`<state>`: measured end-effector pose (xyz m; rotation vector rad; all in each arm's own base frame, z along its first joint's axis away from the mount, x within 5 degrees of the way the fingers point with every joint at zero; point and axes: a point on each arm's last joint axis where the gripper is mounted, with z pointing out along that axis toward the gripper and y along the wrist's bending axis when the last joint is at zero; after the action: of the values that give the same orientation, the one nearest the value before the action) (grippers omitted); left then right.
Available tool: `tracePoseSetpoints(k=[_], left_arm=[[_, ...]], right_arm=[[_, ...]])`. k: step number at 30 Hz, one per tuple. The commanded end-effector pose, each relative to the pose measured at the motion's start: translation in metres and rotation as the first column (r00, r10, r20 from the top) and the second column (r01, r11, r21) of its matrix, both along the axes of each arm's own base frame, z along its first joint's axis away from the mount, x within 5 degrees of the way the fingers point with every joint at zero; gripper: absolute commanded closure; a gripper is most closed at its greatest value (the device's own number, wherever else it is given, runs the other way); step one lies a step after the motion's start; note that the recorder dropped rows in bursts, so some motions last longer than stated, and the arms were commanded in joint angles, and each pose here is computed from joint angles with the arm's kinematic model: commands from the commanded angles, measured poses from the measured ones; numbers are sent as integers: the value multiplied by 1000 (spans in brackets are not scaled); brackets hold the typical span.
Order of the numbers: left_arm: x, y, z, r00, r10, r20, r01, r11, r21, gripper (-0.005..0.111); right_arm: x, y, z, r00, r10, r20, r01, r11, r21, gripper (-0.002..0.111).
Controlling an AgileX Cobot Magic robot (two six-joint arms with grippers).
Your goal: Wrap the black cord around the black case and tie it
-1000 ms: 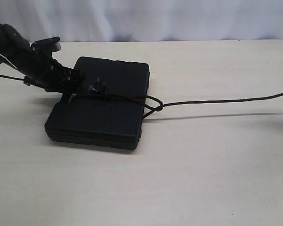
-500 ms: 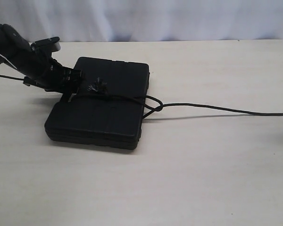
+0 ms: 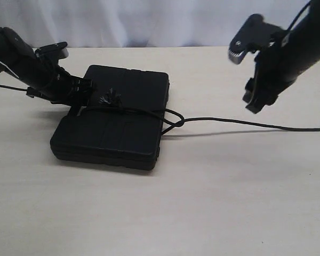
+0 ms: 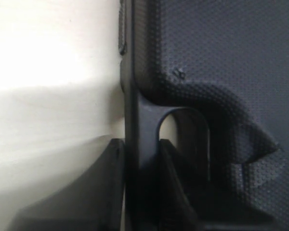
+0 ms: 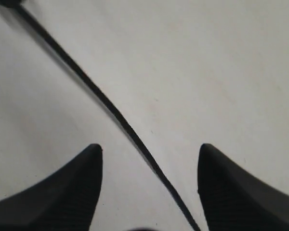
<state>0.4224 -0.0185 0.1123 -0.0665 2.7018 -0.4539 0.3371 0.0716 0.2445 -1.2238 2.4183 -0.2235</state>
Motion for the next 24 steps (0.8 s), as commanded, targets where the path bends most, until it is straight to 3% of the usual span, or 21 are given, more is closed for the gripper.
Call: tracePoseSetpoints(k=[1, 6, 16, 21, 24], left_arm=[[-4, -2, 1, 999, -36, -18, 35, 999, -4, 107], [-4, -1, 1, 999, -33, -14, 33, 999, -1, 107], [-3, -1, 1, 1000, -31, -4, 31, 999, 10, 107], [-3, -1, 1, 1000, -21, -3, 21, 1000, -1, 107], [-2, -1, 1, 1000, -20, -2, 20, 1000, -1, 107]], right_arm=[[-1, 40, -17, 956, 293, -22, -294, 951, -101, 54], [11, 62, -43, 926, 376, 32, -370, 921, -122, 54], [23, 70, -87, 924, 382, -10, -380, 918, -113, 54], [28, 75, -98, 941, 337, 26, -336, 941, -49, 55], [28, 76, -100, 943, 332, 24, -331, 943, -42, 66]])
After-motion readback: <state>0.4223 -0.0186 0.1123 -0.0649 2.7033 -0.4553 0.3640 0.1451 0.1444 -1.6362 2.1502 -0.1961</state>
